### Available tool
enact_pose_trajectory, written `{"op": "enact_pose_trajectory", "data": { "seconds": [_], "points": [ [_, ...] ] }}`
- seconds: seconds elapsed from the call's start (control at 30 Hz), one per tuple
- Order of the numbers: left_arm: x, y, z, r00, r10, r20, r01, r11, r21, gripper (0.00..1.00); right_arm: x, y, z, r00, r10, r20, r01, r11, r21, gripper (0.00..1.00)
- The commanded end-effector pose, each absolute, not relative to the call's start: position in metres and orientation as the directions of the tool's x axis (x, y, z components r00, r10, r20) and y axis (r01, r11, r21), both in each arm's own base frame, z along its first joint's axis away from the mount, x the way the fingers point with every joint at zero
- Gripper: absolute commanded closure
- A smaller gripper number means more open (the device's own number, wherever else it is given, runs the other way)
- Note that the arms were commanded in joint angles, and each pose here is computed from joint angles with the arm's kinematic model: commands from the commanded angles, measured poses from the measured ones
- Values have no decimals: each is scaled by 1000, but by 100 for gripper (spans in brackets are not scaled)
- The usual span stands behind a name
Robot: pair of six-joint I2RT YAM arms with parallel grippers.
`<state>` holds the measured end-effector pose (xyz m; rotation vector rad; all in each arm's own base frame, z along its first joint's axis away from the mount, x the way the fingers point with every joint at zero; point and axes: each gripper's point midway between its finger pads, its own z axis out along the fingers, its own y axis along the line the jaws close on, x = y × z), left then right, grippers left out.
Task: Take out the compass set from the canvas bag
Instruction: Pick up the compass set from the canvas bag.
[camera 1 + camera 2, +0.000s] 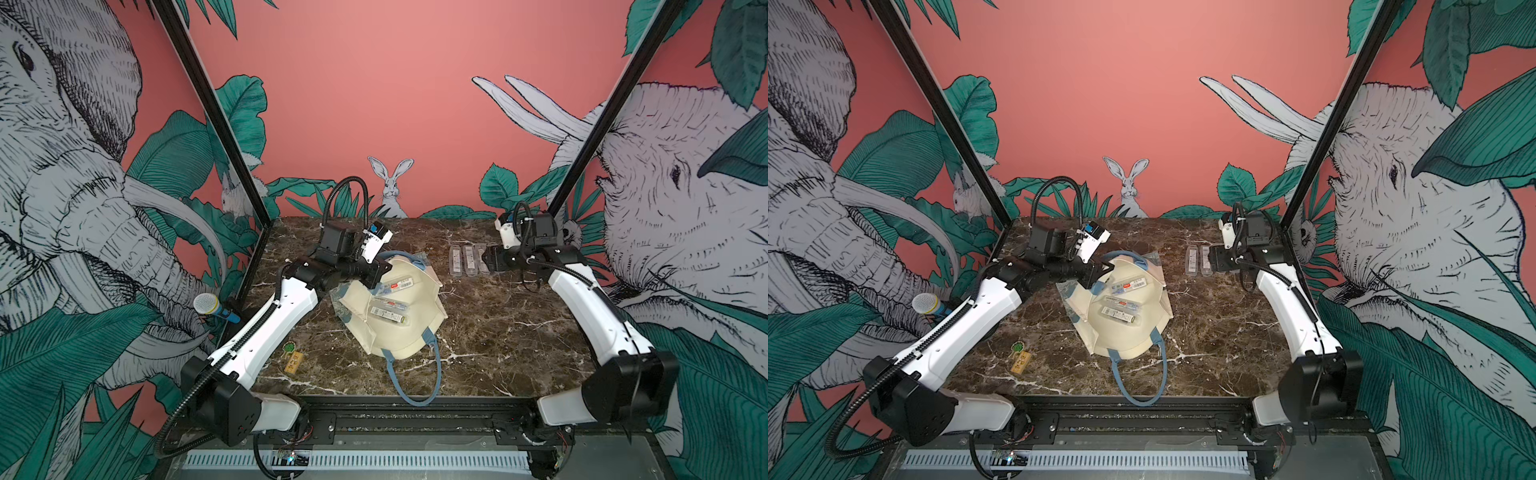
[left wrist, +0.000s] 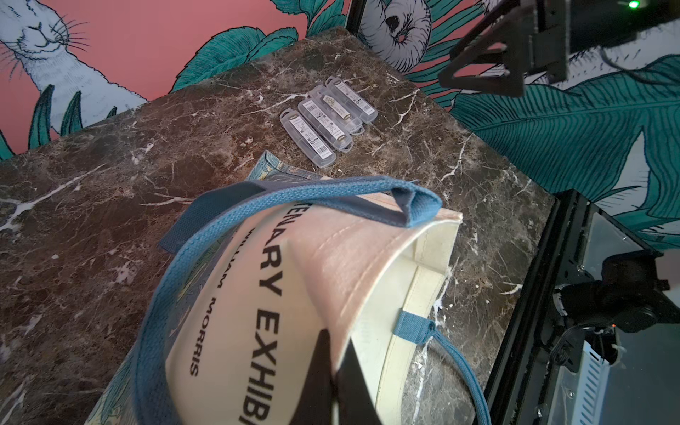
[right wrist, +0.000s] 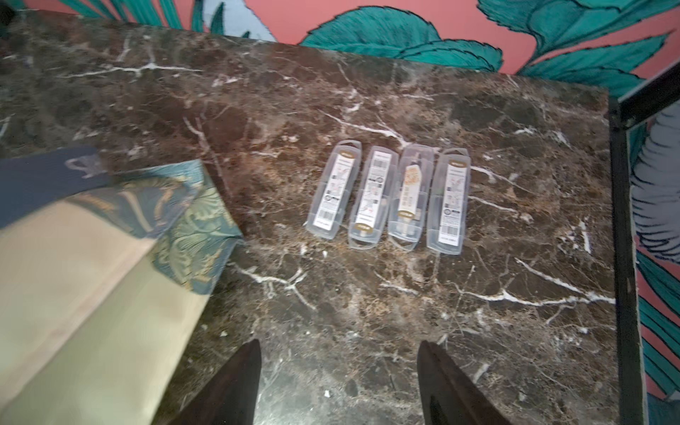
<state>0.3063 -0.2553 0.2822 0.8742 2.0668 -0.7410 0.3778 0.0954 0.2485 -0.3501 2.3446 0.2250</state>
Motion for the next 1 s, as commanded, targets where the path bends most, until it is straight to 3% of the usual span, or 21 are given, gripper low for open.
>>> {"op": "enact_pose_trajectory", "data": {
  "seconds": [0.0,0.3,0.43,0.8,0.97],
  "points": [
    [303,-255,299,-429,317,-846,791,584,-182,100,351,117,261,-646,-253,-720,-405,913,43,30],
    [301,-254,294,-450,325,-832,783,592,-193,100,285,184,309,-392,-449,-803,-676,733,-80,27],
    [300,-251,296,-458,313,-832,774,602,-199,100,261,208,306,-298,-483,-823,-747,655,-114,24],
    [302,-251,300,-483,310,-819,759,615,-216,100,240,245,298,-189,-517,-835,-831,537,-144,22],
    [301,-250,304,-476,297,-828,756,618,-214,100,218,275,283,-149,-505,-850,-882,457,-117,29]
  ]
}}
